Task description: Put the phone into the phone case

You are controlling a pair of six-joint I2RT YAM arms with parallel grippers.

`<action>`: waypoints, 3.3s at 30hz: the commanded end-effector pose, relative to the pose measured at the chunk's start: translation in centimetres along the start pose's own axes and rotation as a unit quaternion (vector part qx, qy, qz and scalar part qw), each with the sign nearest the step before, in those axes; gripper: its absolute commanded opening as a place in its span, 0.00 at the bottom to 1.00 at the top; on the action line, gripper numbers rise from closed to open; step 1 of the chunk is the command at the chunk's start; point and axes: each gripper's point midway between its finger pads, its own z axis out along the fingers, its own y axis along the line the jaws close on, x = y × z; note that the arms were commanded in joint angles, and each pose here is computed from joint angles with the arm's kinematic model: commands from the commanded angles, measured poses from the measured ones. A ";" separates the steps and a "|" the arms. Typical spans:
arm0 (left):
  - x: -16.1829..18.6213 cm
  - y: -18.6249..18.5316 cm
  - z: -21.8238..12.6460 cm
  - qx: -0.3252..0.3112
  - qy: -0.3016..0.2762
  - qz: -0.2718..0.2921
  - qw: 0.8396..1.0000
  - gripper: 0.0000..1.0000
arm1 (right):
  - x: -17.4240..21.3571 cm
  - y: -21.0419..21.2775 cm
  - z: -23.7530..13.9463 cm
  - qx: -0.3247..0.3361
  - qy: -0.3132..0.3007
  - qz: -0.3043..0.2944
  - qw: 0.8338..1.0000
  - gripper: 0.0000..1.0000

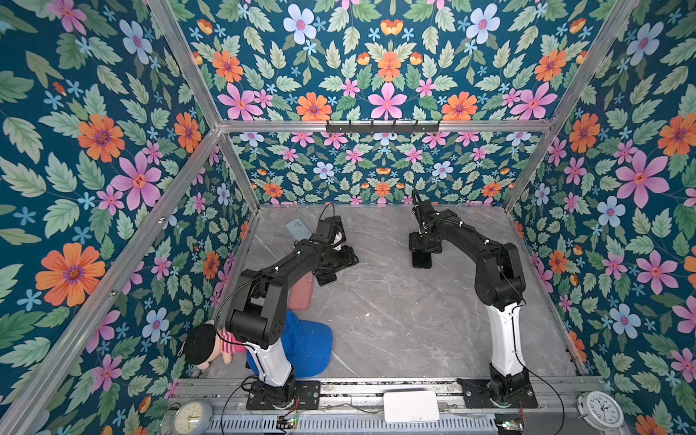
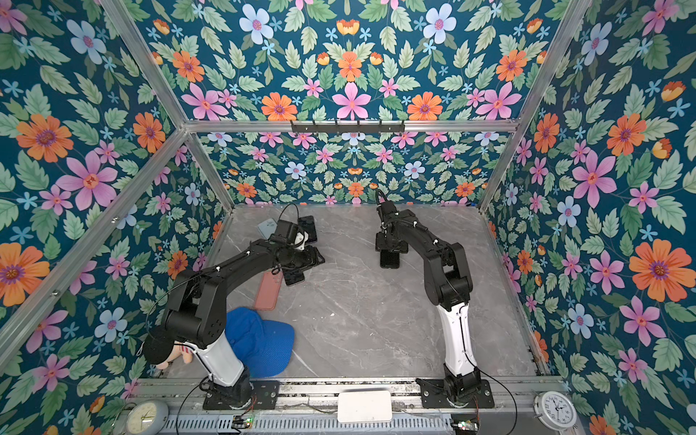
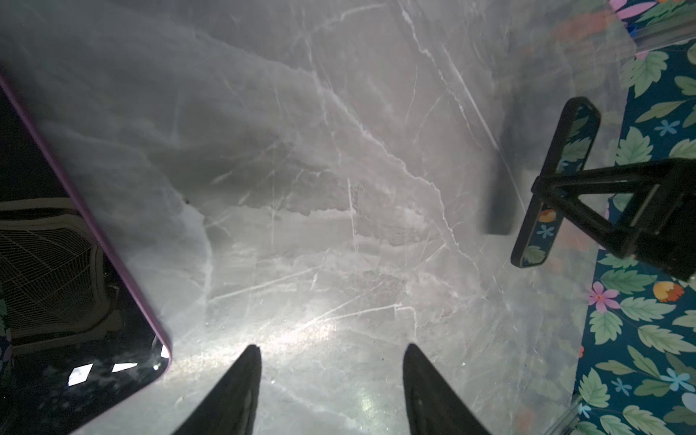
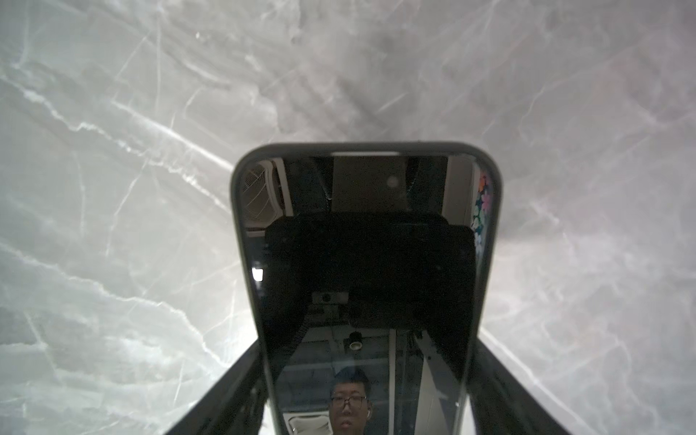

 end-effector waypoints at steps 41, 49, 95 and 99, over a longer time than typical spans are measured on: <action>-12.1 8.3 1.3 -0.227 -0.080 -0.019 0.970 0.77 | -0.3 2.8 -3.2 -0.083 -0.043 -0.059 0.994 0.99; -16.1 8.1 4.0 -0.266 -0.130 -0.010 0.955 0.81 | 2.1 7.1 -2.8 -0.128 -0.023 -0.074 0.989 0.99; -14.4 7.0 8.6 -0.280 -0.095 -0.014 0.955 0.65 | 2.7 8.3 -2.8 -0.149 -0.020 -0.064 0.987 0.99; -13.6 6.1 8.1 -0.269 -0.095 -0.023 0.958 0.63 | 3.0 8.1 -2.8 -0.149 -0.020 -0.062 0.987 0.99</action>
